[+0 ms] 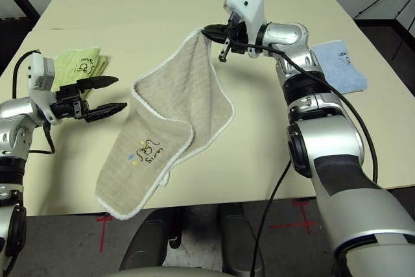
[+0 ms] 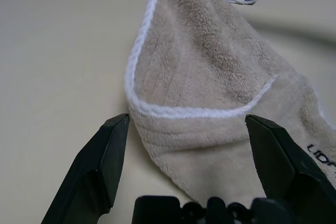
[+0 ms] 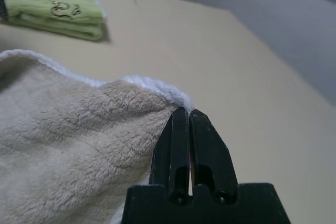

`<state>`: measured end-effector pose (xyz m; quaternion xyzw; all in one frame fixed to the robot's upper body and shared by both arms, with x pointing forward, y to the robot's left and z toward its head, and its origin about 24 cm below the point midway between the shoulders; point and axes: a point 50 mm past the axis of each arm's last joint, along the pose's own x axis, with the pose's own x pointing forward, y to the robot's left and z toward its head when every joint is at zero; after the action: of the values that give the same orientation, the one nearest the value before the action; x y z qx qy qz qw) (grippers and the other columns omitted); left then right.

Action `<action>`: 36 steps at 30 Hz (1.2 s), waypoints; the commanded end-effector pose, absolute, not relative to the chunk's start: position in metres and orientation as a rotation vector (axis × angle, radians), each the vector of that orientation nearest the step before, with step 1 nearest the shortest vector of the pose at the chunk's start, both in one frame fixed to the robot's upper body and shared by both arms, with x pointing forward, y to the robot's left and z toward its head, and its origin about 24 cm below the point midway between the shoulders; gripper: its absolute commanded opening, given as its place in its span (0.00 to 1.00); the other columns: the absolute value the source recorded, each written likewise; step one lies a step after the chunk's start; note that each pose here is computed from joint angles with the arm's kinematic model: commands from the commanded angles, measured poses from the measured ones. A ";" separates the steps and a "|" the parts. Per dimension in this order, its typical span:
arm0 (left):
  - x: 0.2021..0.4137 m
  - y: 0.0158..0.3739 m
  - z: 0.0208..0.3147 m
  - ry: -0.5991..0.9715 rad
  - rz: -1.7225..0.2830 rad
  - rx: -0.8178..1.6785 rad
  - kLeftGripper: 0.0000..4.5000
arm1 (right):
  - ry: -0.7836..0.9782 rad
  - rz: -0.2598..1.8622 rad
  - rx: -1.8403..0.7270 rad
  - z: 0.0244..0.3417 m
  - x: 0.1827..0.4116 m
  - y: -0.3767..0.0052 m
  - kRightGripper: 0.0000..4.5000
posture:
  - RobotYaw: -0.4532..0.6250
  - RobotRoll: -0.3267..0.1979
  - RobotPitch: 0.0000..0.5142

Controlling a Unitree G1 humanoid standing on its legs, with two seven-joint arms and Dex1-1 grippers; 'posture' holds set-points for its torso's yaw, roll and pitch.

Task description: Fold the towel and set it aside.

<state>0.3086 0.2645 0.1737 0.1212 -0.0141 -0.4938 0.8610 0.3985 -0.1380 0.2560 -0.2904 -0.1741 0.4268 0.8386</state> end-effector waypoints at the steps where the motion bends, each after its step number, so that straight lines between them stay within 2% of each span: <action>1: 0.307 0.263 0.168 -0.011 -1.025 0.238 1.00 | -0.445 0.820 -0.626 0.269 0.400 -0.143 0.01 | 0.45 0.62 0.32; 8: 0.311 0.258 0.165 -0.031 -0.984 0.185 1.00 | -0.620 0.707 -0.650 0.327 0.397 -0.131 0.01 | 0.45 0.62 0.31; 12: 0.318 0.253 0.166 -0.051 -0.945 0.150 1.00 | -0.793 0.669 -0.640 0.373 0.384 -0.115 0.01 | 0.45 0.62 0.29; 17: 0.325 0.244 0.170 -0.092 -0.913 0.127 1.00 | -0.941 0.612 -0.625 0.405 0.371 -0.111 0.01 | 0.46 0.62 0.28; 22: 0.330 0.232 0.178 -0.165 -0.928 0.125 1.00 | -1.037 0.539 -0.569 0.422 0.362 -0.119 0.01 | 0.46 0.62 0.28; 31: 0.334 0.226 0.178 -0.167 -0.938 0.101 1.00 | -1.102 0.444 -0.599 0.441 0.354 -0.117 0.01 | 0.46 0.62 0.29; 33: 0.334 0.225 0.178 -0.166 -0.939 0.097 1.00 | -1.070 0.457 -0.624 0.436 0.358 -0.113 0.01 | 0.46 0.62 0.30; 36: 0.336 0.222 0.179 -0.165 -0.931 0.070 1.00 | -0.930 0.555 -0.706 0.404 0.373 -0.101 0.01 | 0.46 0.62 0.30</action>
<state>0.3350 0.2245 0.1791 0.0464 -0.0807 -0.4475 0.8894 0.3706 -0.1074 0.4116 -0.3024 -0.4527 0.2381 0.8043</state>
